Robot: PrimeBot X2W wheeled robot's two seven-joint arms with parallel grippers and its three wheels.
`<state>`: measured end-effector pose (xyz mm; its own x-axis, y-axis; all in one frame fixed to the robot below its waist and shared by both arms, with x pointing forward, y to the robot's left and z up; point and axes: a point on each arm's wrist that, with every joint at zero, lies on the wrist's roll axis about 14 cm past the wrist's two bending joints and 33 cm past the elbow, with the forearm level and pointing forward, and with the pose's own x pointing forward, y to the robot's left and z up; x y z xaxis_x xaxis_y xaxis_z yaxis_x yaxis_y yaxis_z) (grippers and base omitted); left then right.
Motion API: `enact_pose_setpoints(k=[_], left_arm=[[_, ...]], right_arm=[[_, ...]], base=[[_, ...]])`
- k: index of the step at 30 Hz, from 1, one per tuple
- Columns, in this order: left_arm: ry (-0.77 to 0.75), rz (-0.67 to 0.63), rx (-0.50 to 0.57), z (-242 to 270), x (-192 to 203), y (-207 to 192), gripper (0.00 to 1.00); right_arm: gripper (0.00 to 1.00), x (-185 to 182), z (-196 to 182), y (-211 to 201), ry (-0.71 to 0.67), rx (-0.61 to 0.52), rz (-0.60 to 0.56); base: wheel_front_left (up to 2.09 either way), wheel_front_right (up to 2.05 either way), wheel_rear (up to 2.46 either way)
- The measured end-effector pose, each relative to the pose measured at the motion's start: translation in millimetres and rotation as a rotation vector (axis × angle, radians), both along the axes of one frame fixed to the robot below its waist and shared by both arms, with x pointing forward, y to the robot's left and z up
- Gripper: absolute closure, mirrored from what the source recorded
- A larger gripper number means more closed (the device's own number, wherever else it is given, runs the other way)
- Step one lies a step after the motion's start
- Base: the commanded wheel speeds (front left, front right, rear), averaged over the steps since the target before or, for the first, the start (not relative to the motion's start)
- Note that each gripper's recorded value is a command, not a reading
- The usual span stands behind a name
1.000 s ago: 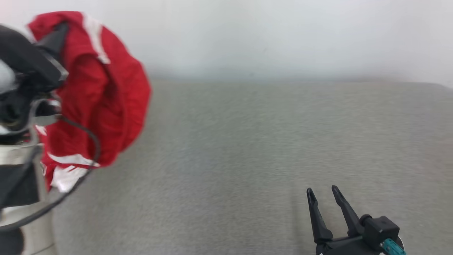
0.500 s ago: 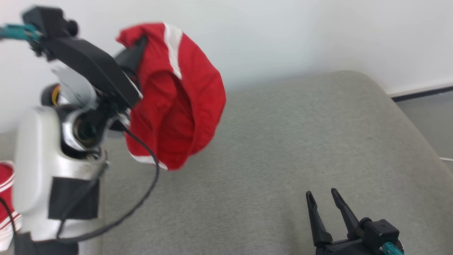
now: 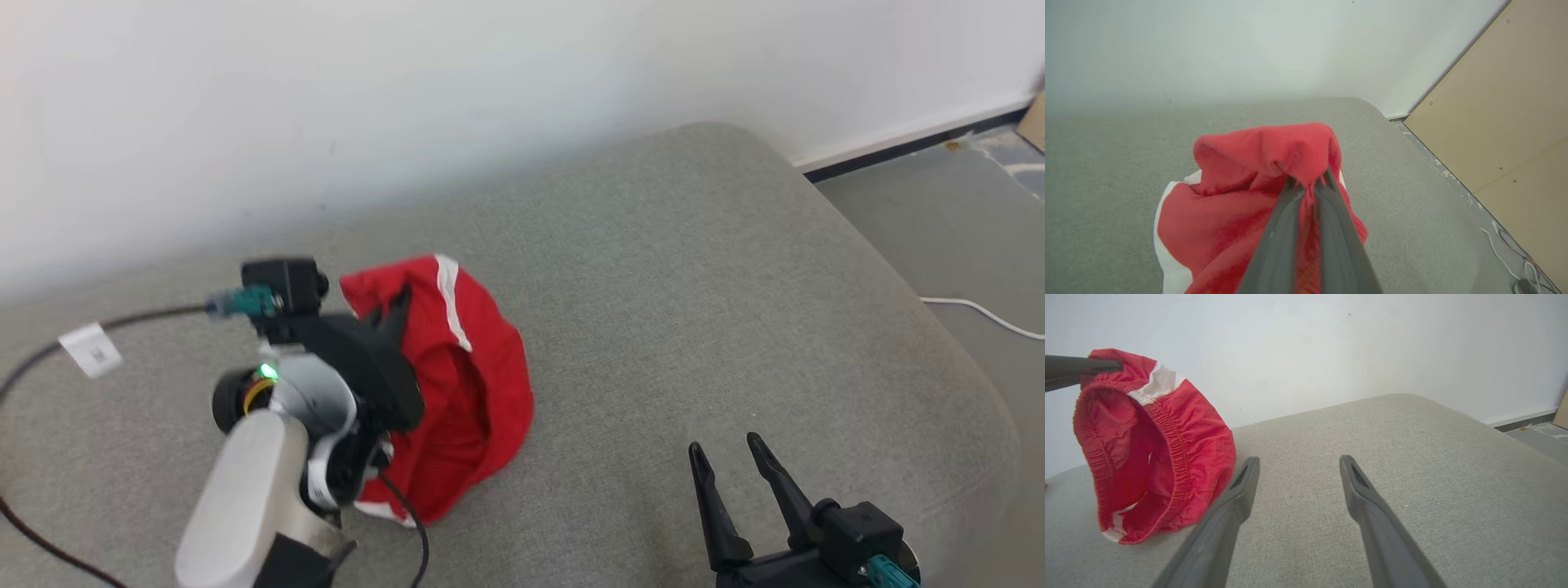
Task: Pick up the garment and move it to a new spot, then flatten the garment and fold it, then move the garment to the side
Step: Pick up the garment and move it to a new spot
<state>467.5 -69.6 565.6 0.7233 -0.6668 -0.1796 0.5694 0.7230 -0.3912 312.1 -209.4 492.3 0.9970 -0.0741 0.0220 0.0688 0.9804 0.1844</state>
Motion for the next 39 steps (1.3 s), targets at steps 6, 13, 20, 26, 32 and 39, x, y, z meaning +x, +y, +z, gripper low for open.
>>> enact_pose_setpoints(k=[6,13,20,26,32,39], left_arm=[[0.127,-0.003,0.030,-63.5,-10.1,-7.0,0.00],[0.041,0.046,-0.033,-57.8,-9.4,-0.5,0.00],[-0.163,0.174,-0.078,-44.0,-21.2,45.4,0.00],[-0.279,0.326,-0.049,-42.7,-40.0,114.0,0.00],[-0.327,0.464,-0.030,-39.2,-65.4,167.2,0.00],[-0.347,0.624,0.032,-46.5,-105.0,225.2,0.00]], right_arm=[[0.00,-1.0,-2.7,1.0,0.020,-0.006,0.002],[0.00,-4.5,-8.8,-3.7,0.045,-0.016,-0.012],[0.00,2.4,-4.0,1.5,0.031,-0.028,0.016],[0.00,13.6,3.4,12.9,0.008,-0.044,0.063],[0.00,21.8,6.3,20.9,-0.005,-0.054,0.095],[0.00,31.9,9.4,37.7,-0.026,-0.076,0.152]], base=[[0.00,0.00,0.00],[0.00,0.00,0.00],[0.00,0.00,0.00],[0.00,0.00,0.00],[0.00,0.00,0.00],[0.00,0.00,0.00]])
